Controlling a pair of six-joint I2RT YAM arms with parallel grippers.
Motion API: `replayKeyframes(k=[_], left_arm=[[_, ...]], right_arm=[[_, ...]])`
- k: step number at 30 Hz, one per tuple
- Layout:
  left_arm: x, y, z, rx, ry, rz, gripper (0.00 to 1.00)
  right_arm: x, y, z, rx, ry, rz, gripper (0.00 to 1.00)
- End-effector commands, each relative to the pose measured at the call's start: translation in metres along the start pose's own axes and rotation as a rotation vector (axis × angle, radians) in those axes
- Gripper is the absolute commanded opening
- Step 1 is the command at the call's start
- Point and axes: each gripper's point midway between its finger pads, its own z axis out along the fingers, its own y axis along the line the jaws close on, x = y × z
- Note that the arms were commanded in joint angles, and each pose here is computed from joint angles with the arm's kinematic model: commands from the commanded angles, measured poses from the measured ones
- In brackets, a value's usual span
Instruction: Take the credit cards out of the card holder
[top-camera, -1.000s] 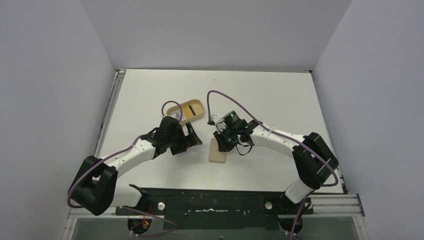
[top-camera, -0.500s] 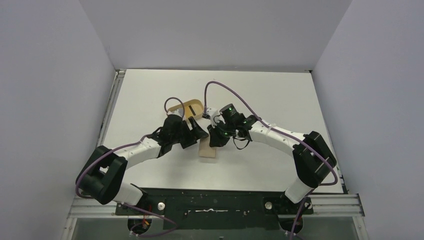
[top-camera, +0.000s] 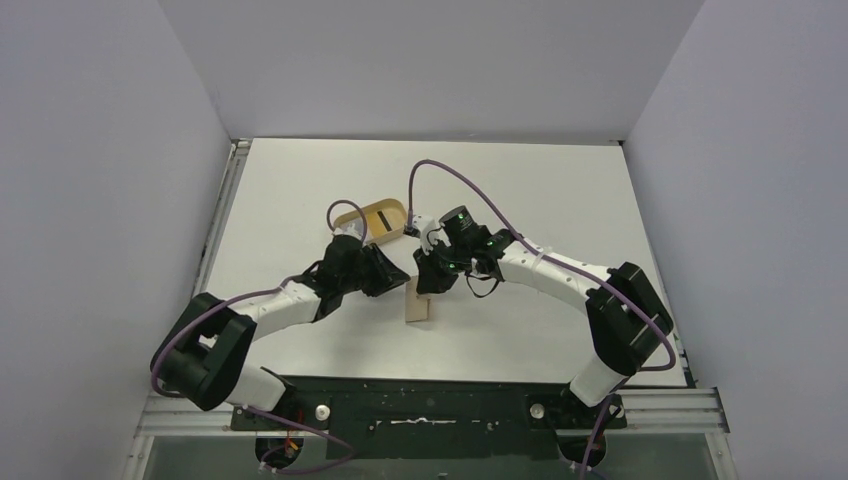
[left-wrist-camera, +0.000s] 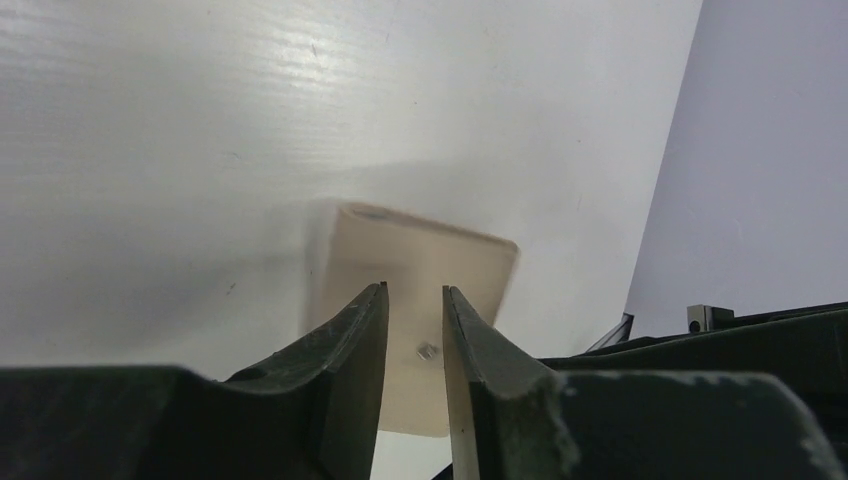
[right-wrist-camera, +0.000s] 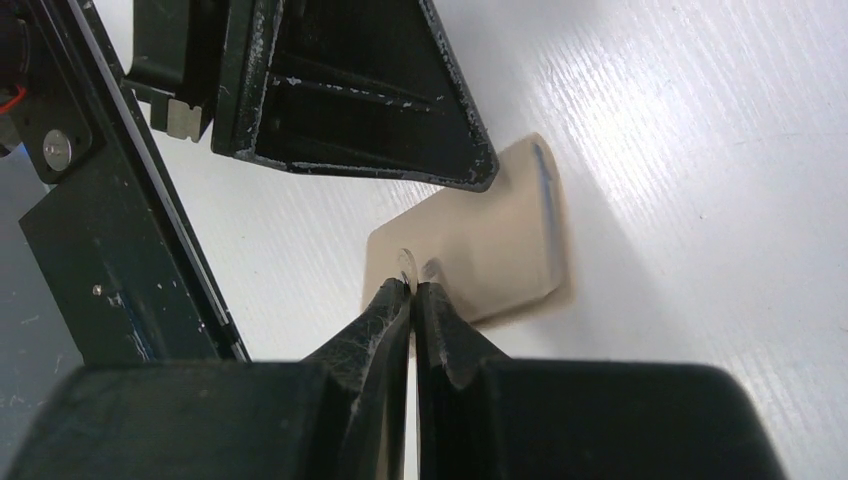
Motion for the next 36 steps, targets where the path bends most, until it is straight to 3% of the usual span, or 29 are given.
replayKeyframes(k=[1, 4, 7, 10, 13, 15, 28, 36], left_arm=[[-0.007, -0.032, -0.01, 0.126, -0.029, 0.006, 0.22], [-0.009, -0.031, -0.013, 0.11, -0.036, 0.017, 0.19], [-0.012, -0.022, -0.021, 0.023, -0.046, 0.07, 0.24], [-0.015, -0.025, -0.032, 0.005, -0.051, 0.126, 0.36], [-0.012, -0.031, -0.038, 0.011, -0.025, 0.163, 0.61], [-0.007, -0.028, -0.039, -0.001, -0.007, 0.163, 0.69], [0.013, 0.003, -0.011, -0.075, 0.055, 0.127, 0.71], [0.021, -0.013, -0.002, -0.028, 0.07, 0.145, 0.71]], right_arm=[[-0.032, 0.004, -0.007, -0.023, -0.091, -0.046, 0.0], [-0.032, 0.004, -0.009, -0.03, -0.102, -0.038, 0.0], [-0.039, 0.005, -0.015, -0.059, -0.153, -0.009, 0.0], [-0.045, 0.006, -0.022, -0.087, -0.198, 0.013, 0.0], [-0.049, 0.003, -0.025, -0.105, -0.223, 0.032, 0.0], [-0.05, -0.002, -0.025, -0.104, -0.232, 0.043, 0.0], [0.003, -0.039, -0.013, 0.009, -0.212, 0.208, 0.0], [0.005, -0.04, -0.011, 0.002, -0.197, 0.208, 0.0]])
